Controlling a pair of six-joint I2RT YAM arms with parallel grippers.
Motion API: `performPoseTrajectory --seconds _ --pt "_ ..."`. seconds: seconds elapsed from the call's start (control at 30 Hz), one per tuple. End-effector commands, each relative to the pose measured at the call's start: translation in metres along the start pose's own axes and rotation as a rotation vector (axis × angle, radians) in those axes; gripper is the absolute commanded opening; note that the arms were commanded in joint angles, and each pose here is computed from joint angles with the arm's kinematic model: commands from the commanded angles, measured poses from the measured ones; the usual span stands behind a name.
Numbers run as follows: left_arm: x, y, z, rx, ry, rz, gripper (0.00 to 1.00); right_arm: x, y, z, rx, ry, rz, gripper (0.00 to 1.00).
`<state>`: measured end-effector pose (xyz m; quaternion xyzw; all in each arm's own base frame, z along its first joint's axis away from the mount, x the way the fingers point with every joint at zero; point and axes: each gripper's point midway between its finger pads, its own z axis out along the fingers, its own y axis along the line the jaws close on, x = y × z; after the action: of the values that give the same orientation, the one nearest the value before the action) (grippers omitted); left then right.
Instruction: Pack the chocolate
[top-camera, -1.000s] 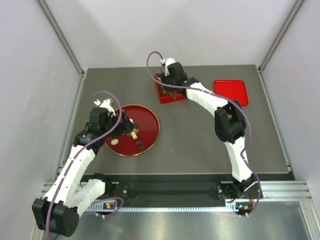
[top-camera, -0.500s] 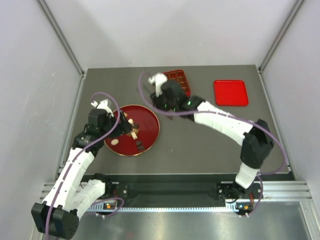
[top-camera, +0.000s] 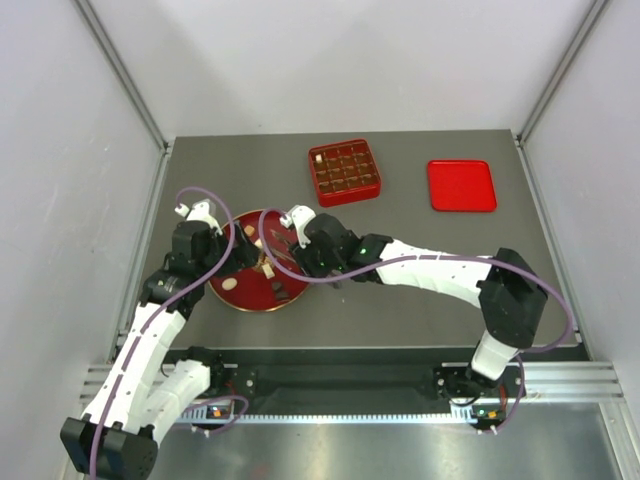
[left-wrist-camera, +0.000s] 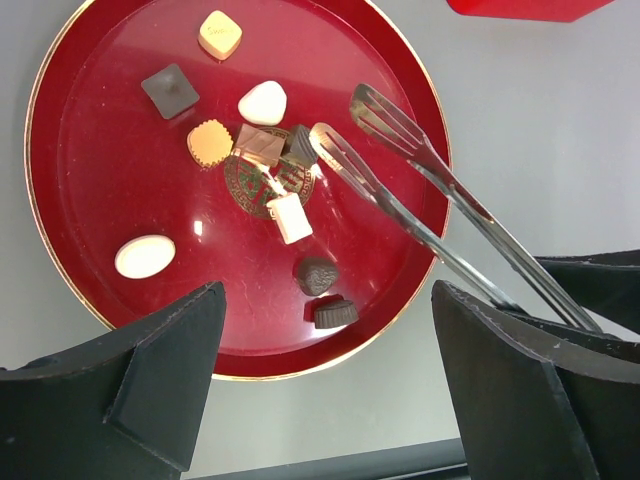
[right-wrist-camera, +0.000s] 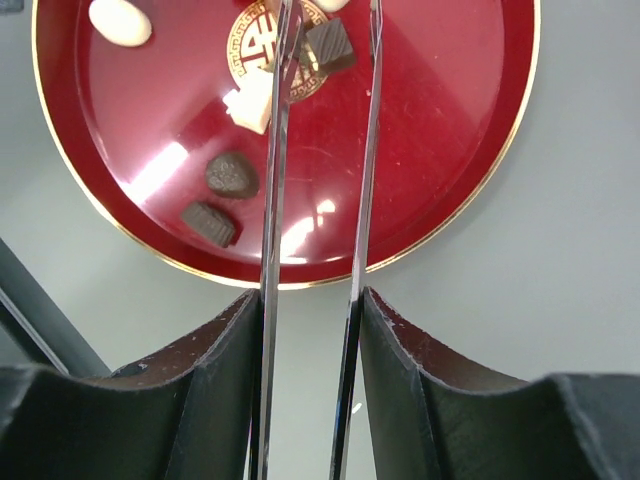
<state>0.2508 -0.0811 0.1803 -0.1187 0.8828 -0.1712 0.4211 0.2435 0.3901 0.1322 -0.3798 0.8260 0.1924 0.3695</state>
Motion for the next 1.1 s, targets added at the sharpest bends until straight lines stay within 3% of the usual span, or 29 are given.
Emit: performPoseTrajectory --seconds 0.0,0.57,1.07 --pt "-0.008 -0.002 -0.003 0.002 -0.034 -0.005 0.89 -0.018 0.005 0.005 -0.029 -0.080 0.004 0.42" --pt "-0.007 -0.002 -0.002 -0.001 -0.030 -0.005 0.89 0.018 0.006 0.038 -0.042 -0.007 0.008 0.42" --pt "-0.007 -0.002 -0.002 0.000 -0.031 -0.007 0.89 0.016 -0.003 0.039 0.003 -0.013 0.017 0.45"
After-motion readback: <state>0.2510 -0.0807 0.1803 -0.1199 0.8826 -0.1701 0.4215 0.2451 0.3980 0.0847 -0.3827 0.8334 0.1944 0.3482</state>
